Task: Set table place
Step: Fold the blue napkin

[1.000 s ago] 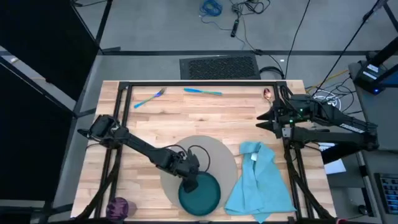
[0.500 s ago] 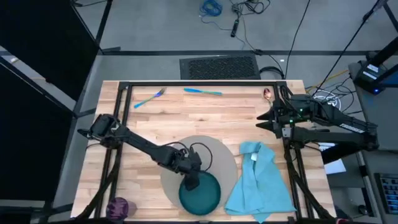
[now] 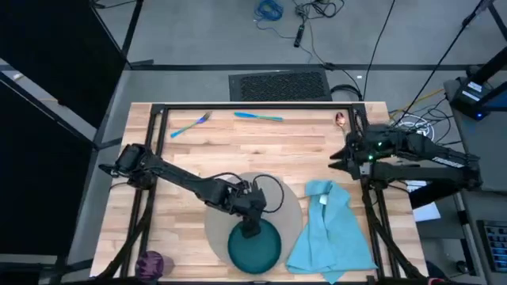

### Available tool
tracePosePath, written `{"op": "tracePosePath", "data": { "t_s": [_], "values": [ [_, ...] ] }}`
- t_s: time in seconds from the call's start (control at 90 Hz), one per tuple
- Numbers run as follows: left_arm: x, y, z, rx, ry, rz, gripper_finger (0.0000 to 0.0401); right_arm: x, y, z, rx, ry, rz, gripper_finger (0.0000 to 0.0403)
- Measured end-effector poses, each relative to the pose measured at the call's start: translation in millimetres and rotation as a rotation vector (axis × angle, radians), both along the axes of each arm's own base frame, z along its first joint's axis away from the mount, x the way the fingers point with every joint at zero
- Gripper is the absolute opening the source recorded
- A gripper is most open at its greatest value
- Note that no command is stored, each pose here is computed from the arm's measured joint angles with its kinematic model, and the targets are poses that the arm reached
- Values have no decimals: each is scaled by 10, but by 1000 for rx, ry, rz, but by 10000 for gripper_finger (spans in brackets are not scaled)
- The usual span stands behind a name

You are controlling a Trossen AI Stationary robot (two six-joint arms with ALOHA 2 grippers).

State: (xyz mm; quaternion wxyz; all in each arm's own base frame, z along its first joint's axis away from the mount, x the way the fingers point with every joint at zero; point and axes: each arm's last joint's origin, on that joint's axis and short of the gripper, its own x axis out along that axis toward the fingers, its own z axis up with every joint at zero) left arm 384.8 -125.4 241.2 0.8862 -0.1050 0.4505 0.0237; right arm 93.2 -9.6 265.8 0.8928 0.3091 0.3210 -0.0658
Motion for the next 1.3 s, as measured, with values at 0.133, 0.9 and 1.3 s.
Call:
{"op": "tracePosePath", "data": {
  "t_s": [0.133,0.9,1.3],
  "values": [
    [137,19,108,-10,-165,-48,123,27,95,-292,85,72,37,199],
    [289,127,255,85,-369,-69,123,149,-13,-201,159,-58,-263,199],
    [407,138,489,-35,-628,18,123,-21,-34,-282,72,148,-166,199]
  ]
}}
